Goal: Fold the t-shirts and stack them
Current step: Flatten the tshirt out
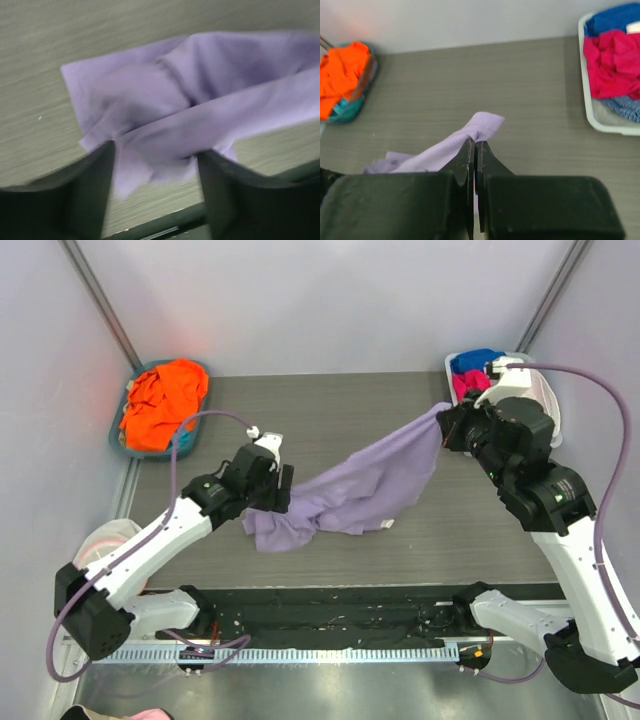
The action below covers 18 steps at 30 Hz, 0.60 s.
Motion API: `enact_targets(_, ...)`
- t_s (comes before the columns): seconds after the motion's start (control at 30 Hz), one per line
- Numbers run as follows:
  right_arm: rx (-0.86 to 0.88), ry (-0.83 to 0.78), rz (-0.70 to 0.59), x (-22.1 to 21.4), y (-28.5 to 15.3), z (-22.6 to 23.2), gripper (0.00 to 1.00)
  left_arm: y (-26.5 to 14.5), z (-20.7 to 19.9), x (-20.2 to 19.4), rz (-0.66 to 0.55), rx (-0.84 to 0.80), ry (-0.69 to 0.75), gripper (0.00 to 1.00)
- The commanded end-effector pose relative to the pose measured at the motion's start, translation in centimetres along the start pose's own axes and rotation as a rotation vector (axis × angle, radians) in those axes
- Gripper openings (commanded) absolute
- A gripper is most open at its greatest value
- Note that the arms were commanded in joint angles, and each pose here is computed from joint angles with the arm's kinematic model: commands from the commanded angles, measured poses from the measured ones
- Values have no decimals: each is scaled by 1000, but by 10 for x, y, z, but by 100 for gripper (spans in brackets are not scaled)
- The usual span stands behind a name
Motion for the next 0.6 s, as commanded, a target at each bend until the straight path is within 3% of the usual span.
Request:
enact_targets(0.0,-36,16,-21,1,2,-6,1,12,5,21,-81,70,-5,93)
enact_targets(0.03,-34,14,-15,0,3,-5,1,11,8,24,-93,92,0,100)
enact_targets(0.23,-28,15,1,-9,8,-3,1,-7,3,37,-135,62,-9,100)
enact_targets(0.47,-34,14,13,-15,12,-3,1,-7,10,-13,-44,7,-119,100)
enact_targets(0.57,-31,13,20,-18,14,-2,1,-9,19,-27,-61,8,-171,100)
Point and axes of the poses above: each gripper's point midway between its finger pads, its own y axis out along the fingers, its own z axis along the line the jaws close on, x = y × z, the point moved 1 cm from there along -y, back along the fingers, and after that the axes turned 15 degrees about -y, right-handed, at the moved point
